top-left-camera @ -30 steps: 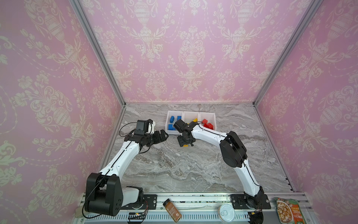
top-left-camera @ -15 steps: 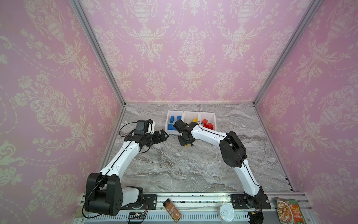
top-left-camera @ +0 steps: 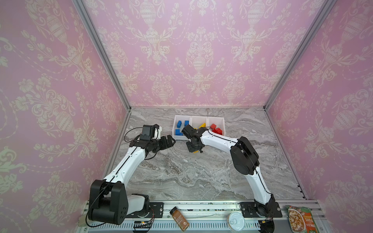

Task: Sort the legos into containers by color
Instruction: Pick up the lego from the center of the table, then place the lego in the container.

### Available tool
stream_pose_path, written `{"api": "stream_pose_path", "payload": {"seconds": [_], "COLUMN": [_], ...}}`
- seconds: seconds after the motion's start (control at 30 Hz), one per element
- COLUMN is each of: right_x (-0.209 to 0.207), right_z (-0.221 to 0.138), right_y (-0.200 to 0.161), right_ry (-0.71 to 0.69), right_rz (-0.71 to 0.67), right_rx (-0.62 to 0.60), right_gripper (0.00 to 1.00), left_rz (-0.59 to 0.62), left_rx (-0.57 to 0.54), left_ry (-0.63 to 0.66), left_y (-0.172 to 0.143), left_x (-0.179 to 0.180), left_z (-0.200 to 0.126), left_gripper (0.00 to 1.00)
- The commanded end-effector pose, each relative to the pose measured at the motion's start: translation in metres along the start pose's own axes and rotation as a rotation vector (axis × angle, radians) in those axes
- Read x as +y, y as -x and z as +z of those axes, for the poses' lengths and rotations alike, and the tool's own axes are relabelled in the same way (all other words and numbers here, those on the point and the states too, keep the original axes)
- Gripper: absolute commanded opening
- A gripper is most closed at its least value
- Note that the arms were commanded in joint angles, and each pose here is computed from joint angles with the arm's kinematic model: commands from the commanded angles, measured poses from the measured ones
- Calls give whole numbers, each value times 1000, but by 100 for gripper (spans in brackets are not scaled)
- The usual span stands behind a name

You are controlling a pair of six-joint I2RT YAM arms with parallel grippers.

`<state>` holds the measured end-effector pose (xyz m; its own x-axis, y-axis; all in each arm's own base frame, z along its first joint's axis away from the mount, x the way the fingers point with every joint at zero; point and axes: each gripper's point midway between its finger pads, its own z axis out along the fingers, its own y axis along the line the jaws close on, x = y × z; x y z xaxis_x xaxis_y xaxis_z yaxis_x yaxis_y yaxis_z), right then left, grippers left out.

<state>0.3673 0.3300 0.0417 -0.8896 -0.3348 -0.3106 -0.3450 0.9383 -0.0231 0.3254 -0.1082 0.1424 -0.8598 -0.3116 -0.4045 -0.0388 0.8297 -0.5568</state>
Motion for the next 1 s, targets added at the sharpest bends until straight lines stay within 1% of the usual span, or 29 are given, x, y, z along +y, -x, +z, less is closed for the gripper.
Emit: {"api": "stream_pose_path", "payload": {"seconds": [0.0, 0.27, 0.33, 0.47, 0.63, 0.73, 0.97], "right_x": [-2, -11, -15, -27, -42, -50, -59], "right_z": [-36, -76, -86, -95, -92, -83, -67], "right_y": [10, 23, 31, 48, 75, 89, 113], "right_ry": [9, 1, -9, -23, -29, -28, -24], "right_rz": [1, 8, 8, 18, 36, 49, 64], "right_rx": [-72, -158, -185, -219, -252, -255, -267], "right_gripper": [32, 32, 33, 33, 33, 33, 33], "left_rz": [-20, -24, -24, -25, -21, -21, -24], "left_rx": [26, 29, 28, 26, 25, 24, 20], "left_ry": [11, 14, 12, 11, 14, 15, 21], "left_y": [-6, -7, -7, -6, -7, -7, -7], "left_x": [6, 7, 7, 7, 7, 7, 8], "left_z": [2, 3, 2, 2, 2, 1, 0], "left_gripper": [97, 97, 97, 97, 97, 97, 97]}}
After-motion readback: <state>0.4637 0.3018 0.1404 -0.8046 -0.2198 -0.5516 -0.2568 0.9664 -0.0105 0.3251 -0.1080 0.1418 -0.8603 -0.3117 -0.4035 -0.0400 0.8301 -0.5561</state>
